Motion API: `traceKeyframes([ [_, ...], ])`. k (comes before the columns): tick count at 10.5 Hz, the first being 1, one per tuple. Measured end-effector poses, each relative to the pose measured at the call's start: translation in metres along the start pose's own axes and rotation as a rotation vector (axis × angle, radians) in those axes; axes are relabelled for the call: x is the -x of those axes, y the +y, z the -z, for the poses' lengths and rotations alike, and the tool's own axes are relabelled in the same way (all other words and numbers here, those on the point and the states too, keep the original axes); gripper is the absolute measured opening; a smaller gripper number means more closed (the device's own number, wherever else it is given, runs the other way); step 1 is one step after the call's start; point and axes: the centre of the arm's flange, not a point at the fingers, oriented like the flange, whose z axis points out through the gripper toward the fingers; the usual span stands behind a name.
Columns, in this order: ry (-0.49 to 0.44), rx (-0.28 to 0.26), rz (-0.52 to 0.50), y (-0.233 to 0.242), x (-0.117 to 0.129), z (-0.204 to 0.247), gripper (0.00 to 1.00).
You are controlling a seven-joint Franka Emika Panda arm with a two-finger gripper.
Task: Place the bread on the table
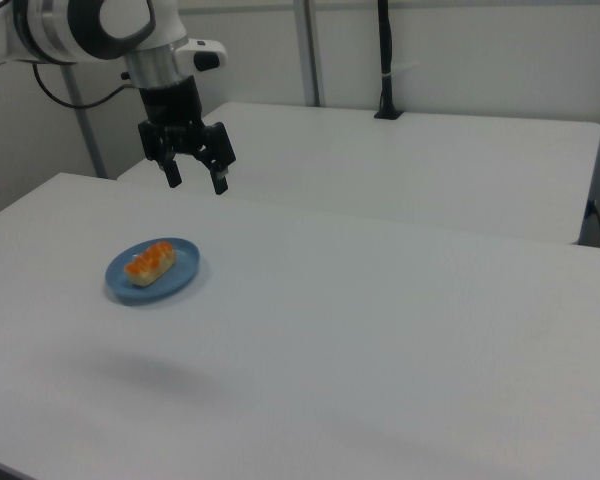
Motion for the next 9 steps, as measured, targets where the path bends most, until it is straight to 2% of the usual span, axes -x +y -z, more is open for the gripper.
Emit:
traceKeyframes([
  [4,-0.023,-0.057,0.022,-0.018,-0.006,-0.013,1.00],
  [9,-0.025,-0.073,0.057,-0.133,-0.040,-0.077,1.00],
])
